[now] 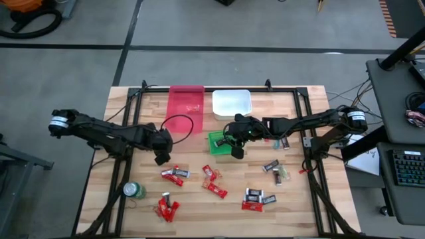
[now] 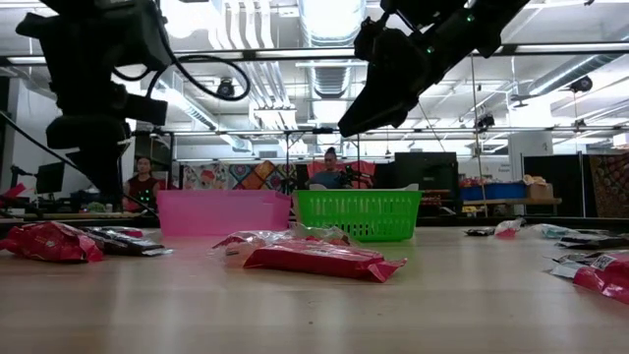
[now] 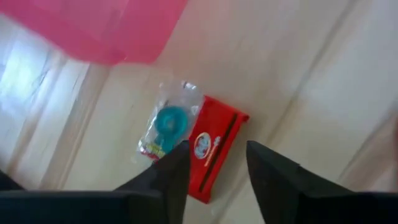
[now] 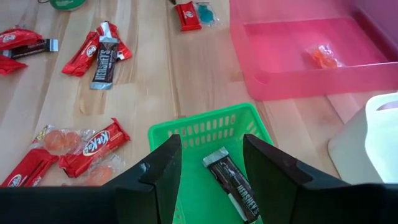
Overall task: Sort candy
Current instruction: Put the red chocolate bar into the white bin
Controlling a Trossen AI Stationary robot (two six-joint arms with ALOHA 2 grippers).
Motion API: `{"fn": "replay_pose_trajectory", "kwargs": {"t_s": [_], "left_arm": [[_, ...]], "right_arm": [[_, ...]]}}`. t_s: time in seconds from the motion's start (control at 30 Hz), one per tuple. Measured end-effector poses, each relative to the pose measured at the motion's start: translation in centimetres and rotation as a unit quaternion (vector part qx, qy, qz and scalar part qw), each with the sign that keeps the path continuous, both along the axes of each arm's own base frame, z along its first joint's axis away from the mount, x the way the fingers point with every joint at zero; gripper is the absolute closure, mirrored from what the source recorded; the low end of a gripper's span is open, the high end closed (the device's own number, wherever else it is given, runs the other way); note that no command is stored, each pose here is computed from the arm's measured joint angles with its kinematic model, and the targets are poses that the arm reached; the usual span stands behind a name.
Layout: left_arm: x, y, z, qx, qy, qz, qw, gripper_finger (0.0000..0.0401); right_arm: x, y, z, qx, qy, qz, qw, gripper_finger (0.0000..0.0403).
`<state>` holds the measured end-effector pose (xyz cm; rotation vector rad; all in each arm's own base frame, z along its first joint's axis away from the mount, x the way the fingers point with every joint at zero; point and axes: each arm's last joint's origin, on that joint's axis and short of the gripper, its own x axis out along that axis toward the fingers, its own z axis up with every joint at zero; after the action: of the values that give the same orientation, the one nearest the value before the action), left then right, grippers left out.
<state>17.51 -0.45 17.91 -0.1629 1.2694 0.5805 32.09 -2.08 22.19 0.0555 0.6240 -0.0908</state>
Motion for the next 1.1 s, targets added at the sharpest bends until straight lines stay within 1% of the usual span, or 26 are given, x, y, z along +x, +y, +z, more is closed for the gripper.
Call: {"fn": "replay_pose_trajectory", "kwargs": {"t_s": [0.13,0.23,0.43,0.73,0.93,1.1], "left_arm": [[0.0,0.3,-0.1,0.007,-0.01,0.027,1.0,0.0212],[0.2,0.3,-0.1,0.006,-0.018,0.027,0.999,0.0198],[0.9,0.3,-0.1,0.001,-0.063,0.026,0.998,0.0195],[0.8,0.3,-0.4,0.001,-0.059,0.027,0.998,0.0195],[0.7,0.3,-1.3,0.0,-0.074,0.027,0.997,0.0195],[0.3,0.3,-1.9,0.0,-0.067,0.029,0.997,0.0195]], "right_arm": [[0.0,0.0,0.0,-0.002,0.001,0.002,1.0,0.0241],[0.0,0.0,-0.1,-0.002,0.005,0.003,1.0,0.0241],[-0.2,0.0,-0.2,-0.002,0.015,0.003,1.0,0.0241],[-0.2,0.0,-0.2,-0.002,0.015,0.003,1.0,0.0241],[-0.2,0.0,-0.2,-0.002,0.015,0.003,1.0,0.0241],[-0.2,0.0,-0.3,-0.002,0.017,0.003,1.0,0.0241]]}}
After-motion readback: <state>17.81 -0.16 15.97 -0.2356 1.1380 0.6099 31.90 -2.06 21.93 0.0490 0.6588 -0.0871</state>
